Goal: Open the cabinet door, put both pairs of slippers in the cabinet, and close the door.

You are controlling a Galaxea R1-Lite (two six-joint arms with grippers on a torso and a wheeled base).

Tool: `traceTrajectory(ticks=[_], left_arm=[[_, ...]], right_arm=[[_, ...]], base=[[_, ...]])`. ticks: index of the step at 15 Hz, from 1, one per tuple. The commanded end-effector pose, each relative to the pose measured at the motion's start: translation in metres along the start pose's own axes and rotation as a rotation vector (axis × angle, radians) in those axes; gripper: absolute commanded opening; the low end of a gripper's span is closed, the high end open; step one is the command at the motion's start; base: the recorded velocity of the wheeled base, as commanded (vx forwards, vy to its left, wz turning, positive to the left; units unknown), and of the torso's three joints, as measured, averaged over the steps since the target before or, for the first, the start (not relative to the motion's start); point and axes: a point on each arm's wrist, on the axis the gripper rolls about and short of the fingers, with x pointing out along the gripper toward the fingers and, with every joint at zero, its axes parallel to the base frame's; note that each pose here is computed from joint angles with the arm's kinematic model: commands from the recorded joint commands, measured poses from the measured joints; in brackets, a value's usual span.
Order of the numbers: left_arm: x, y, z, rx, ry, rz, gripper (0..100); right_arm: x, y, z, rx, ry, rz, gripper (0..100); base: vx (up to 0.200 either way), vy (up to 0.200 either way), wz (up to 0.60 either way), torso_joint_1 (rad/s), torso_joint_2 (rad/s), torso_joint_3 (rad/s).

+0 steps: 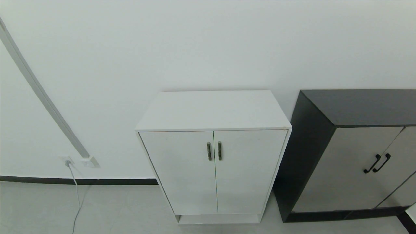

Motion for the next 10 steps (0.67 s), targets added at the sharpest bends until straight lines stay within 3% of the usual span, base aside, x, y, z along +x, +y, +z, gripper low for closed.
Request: traceTrajectory(ticks=[1,5,10], left_arm=[[0.0001,0.0,0.0,0.0,0.001,-0.001,0],[0.0001,0.0,0.0,0.0,0.001,-0.001,0],[0.0001,0.0,0.0,0.0,0.001,-0.001,0]], right_arm=[[-0.0014,0.0001,-0.0002,0.0,-0.017,-0.01,0],[-0.002,0.0018,-0.0005,0.001,-0.021,-0.109,0],[-0.0084,0.0035,-0.0032,-0.005,-0.11,-0.141,0]], base=[[0.0,0.0,0.0,0.0,0.0,0.0],[0.0,0.0,0.0,0.0,0.0,0.0],[0.0,0.0,0.0,0.0,0.0,0.0]])
